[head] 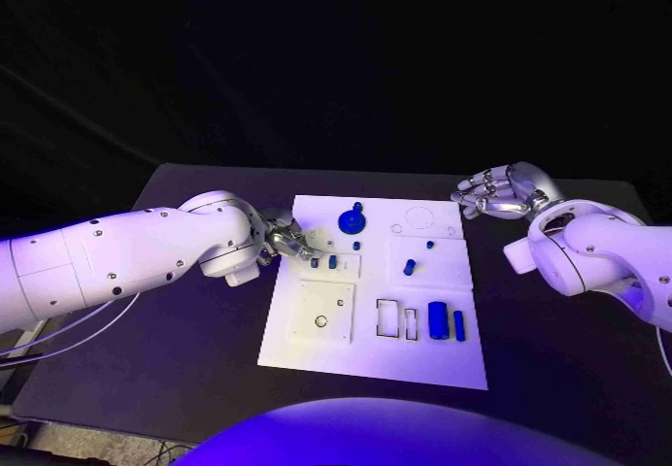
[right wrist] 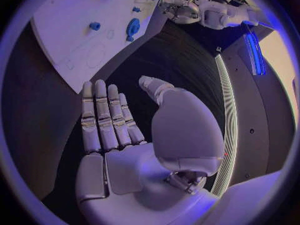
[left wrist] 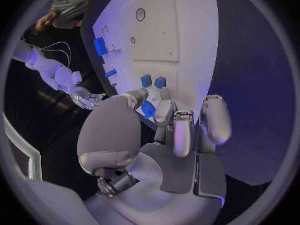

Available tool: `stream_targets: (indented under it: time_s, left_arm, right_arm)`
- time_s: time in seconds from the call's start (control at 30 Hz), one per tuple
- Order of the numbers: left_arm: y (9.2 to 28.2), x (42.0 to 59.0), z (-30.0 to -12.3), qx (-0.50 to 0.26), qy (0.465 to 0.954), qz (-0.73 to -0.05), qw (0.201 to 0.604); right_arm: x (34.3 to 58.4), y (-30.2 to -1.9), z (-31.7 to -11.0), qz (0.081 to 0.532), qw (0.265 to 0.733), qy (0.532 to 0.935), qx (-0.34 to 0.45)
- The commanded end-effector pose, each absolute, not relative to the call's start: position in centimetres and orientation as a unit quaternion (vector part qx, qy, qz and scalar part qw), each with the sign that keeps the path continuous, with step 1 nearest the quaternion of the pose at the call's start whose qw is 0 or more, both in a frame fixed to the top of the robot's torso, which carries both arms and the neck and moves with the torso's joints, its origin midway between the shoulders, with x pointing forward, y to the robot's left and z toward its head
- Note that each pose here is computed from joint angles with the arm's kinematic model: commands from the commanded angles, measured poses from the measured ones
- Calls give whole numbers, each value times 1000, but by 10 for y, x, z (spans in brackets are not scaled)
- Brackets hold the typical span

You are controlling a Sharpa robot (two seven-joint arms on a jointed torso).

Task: Assemble the parts on the task board

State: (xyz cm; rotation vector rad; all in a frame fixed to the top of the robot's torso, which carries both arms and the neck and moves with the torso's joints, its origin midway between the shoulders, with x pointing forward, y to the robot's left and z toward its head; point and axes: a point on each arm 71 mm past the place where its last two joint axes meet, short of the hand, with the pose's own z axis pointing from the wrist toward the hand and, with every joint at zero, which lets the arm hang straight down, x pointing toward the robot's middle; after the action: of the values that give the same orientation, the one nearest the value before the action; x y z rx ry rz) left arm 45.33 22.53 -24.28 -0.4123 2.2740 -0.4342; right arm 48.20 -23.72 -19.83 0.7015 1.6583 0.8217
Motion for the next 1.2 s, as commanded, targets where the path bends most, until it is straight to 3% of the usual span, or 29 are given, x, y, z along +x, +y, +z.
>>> stream_targets:
  time_s: [0.03, 1.2]
  left_arm:
    - [221, 451, -244, -148, 887, -181, 399]
    - [220, 451, -256, -141, 902, -146, 382]
  right_arm:
    - [481, -236, -199, 348, 547, 705, 289]
    - [481, -236, -201, 347, 545, 706, 290]
